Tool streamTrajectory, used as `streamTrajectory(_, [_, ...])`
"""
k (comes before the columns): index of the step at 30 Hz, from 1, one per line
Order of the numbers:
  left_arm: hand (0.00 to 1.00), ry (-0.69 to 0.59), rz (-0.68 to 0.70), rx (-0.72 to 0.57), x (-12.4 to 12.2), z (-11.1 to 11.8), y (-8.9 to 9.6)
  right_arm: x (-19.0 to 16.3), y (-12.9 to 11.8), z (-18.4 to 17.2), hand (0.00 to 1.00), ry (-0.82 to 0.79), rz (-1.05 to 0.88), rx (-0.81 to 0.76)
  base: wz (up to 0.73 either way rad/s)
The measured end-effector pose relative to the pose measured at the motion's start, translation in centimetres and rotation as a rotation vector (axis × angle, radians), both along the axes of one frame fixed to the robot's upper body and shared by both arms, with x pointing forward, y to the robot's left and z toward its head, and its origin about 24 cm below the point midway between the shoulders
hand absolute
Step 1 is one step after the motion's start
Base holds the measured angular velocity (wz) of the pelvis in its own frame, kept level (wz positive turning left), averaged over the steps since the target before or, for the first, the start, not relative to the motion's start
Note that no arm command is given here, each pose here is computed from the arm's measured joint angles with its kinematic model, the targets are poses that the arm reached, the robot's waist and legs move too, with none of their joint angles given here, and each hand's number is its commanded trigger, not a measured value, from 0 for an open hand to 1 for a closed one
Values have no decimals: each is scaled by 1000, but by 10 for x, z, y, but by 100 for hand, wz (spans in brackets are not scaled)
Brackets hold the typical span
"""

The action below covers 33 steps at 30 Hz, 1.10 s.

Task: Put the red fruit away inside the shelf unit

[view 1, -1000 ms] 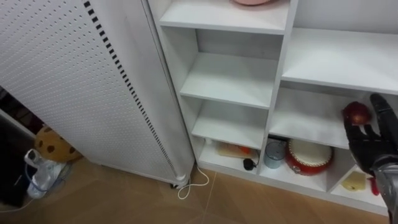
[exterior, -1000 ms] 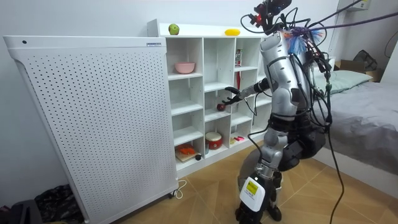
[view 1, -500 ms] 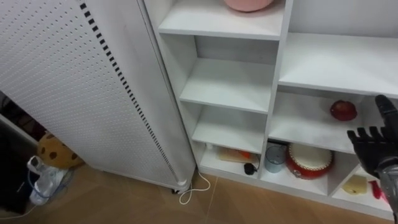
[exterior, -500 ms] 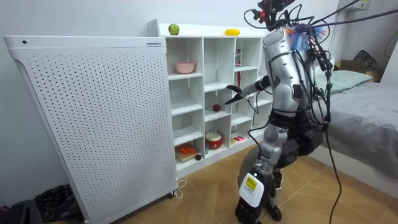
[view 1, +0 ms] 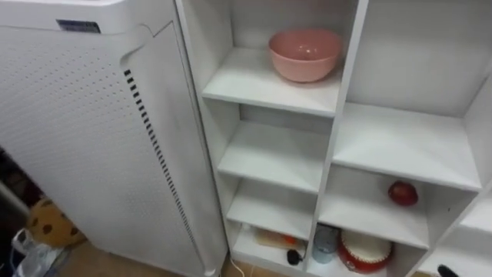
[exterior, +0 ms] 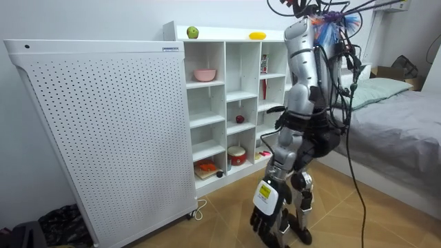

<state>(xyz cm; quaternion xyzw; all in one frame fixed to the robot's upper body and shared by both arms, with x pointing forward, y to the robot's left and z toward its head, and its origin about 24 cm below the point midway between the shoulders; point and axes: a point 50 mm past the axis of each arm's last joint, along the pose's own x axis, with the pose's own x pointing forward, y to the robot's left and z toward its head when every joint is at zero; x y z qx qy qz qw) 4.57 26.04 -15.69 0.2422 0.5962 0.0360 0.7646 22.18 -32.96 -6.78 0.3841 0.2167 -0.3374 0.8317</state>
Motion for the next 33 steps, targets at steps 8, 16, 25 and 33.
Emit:
streamTrajectory(8, [0,3,-8,33,-8,-1,-1,-76,43,-59,0,329,332,-83,0])
streamTrajectory(16, [0,13,11,40,-15,-6,-15,-141,83,-90,0,489,503,-21,-8])
streamTrajectory(25, [0,-41,45,68,-4,-4,-14,-201,93,-101,0,693,630,-5,-14])
streamTrajectory(33, [0,86,29,71,-22,-7,-16,-204,95,-103,0,799,696,-45,-15])
